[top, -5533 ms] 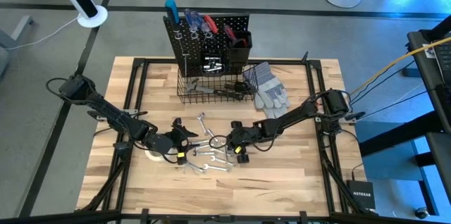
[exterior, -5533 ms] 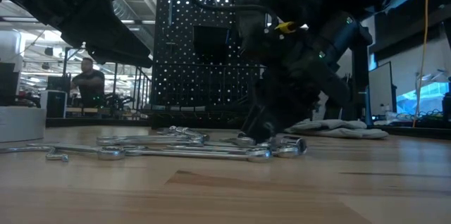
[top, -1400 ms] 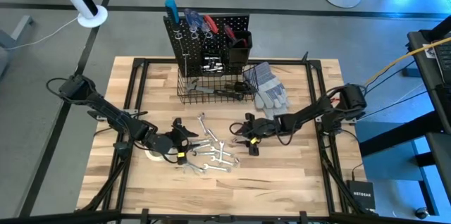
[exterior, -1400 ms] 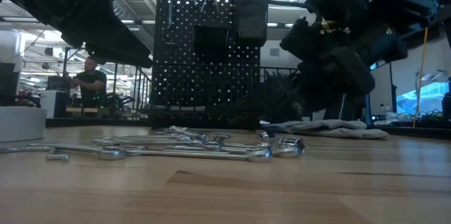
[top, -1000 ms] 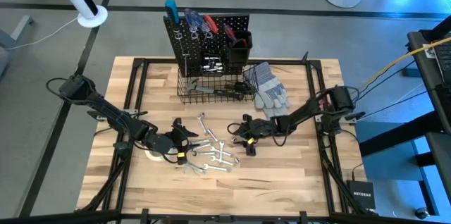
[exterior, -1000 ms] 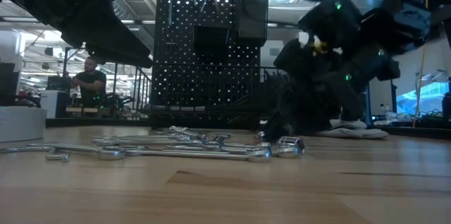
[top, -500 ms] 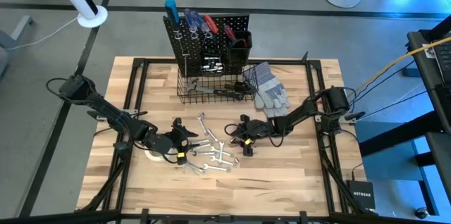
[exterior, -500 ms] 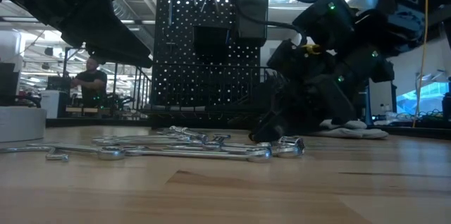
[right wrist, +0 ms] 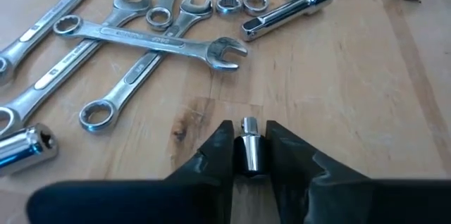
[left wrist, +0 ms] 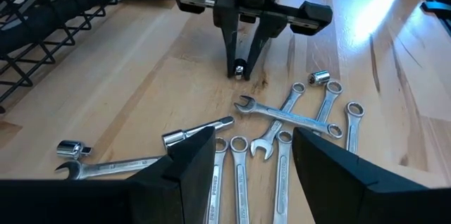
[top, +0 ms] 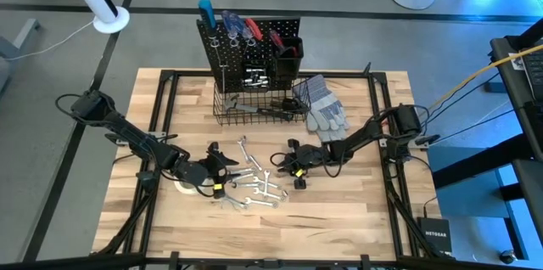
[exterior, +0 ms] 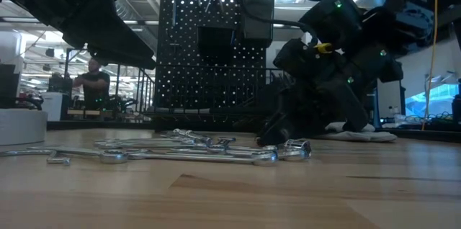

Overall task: Hang tools onto peg board
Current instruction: Put the socket adapter into the left black bin on the peg board

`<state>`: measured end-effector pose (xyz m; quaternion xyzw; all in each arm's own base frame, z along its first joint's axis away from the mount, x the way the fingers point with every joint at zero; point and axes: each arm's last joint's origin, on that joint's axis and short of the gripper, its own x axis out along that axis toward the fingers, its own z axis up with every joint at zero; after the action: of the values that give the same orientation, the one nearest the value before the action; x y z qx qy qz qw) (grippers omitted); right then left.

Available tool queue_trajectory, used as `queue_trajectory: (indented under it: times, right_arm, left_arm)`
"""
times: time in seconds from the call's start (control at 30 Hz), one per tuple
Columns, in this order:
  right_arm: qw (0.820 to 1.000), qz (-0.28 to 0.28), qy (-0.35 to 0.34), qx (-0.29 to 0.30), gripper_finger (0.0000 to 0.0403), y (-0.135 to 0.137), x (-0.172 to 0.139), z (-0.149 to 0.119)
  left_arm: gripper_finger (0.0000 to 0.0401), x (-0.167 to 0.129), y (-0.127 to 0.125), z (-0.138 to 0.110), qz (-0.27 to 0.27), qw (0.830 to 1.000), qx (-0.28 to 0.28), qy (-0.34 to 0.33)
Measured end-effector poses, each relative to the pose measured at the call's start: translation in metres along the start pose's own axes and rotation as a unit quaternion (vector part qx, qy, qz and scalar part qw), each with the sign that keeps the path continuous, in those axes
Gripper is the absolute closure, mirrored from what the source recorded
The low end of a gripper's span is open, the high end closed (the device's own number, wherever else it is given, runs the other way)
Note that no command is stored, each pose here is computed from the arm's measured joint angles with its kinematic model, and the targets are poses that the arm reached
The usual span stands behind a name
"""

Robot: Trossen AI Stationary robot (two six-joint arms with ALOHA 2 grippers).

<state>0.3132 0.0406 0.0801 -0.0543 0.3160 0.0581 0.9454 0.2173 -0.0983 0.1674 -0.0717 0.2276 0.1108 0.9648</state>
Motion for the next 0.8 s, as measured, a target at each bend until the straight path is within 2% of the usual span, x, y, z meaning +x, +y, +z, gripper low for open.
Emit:
queue_trajectory:
  times: [0.23, 0.43, 0.53, 0.63, 0.8]
  right_arm:
    - [1.000, -0.008, -0.010, 0.000, 0.0318, -0.002, -0.005, 0.013]
    - [0.997, -0.023, -0.073, 0.003, 0.0331, -0.005, -0.014, 0.047]
    - [0.993, -0.051, -0.102, 0.005, 0.0327, -0.008, -0.021, 0.067]
    - [0.985, -0.102, -0.139, -0.014, 0.0322, -0.012, -0.025, 0.095]
    - [0.962, -0.185, -0.192, -0.065, 0.0326, -0.019, -0.033, 0.146]
  left_arm:
    - [0.0219, 0.000, 0.000, 0.000, 0.000, 1.000, 0.000, 0.000]
    - [0.0219, 0.000, 0.000, 0.000, 0.000, 1.000, 0.000, 0.000]
    - [0.0219, 0.000, 0.000, 0.000, 0.000, 1.000, 0.000, 0.000]
    - [0.0219, 0.000, 0.000, 0.000, 0.000, 1.000, 0.000, 0.000]
    - [0.0219, 0.000, 0.000, 0.000, 0.000, 1.000, 0.000, 0.000]
